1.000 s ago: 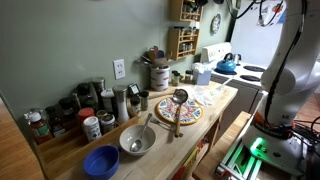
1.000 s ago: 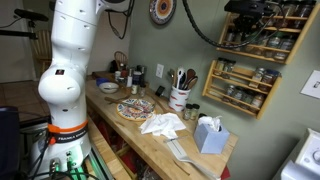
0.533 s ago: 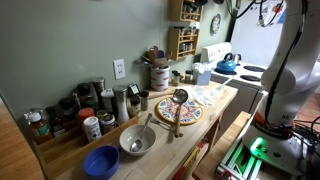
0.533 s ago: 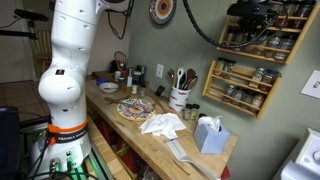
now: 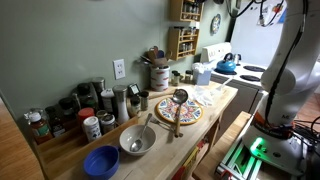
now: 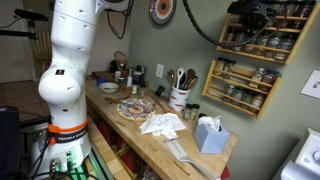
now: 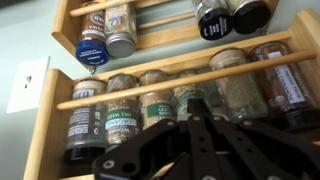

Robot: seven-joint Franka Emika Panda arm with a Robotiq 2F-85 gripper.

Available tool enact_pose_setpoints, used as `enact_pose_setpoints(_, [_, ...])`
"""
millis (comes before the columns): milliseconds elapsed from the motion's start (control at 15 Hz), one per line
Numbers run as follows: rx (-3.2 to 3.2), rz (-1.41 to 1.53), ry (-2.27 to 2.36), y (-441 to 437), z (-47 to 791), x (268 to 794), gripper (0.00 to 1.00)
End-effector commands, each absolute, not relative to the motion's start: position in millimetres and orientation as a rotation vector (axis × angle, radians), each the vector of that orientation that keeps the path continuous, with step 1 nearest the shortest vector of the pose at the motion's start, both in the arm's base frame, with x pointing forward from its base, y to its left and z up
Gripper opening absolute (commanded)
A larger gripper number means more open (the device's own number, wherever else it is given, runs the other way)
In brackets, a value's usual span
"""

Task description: Pick up the container with a green lid and put it on the third rack from the bottom

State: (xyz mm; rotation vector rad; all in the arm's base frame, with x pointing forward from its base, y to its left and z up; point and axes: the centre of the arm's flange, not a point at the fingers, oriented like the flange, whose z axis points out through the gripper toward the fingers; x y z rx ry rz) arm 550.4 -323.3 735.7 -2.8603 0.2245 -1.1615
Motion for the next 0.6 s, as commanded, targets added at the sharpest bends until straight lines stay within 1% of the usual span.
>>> enact_pose_setpoints(0, [-2.809, -1.244, 0.265, -316.3, 731.4, 548.6, 0.0])
enact_pose_setpoints(267, [-2.772, -1.299, 0.275, -311.5, 730.3, 554.2, 0.0])
enact_pose_setpoints(533, [-2.768, -1.286, 0.258, -307.3, 727.0, 555.9, 0.0])
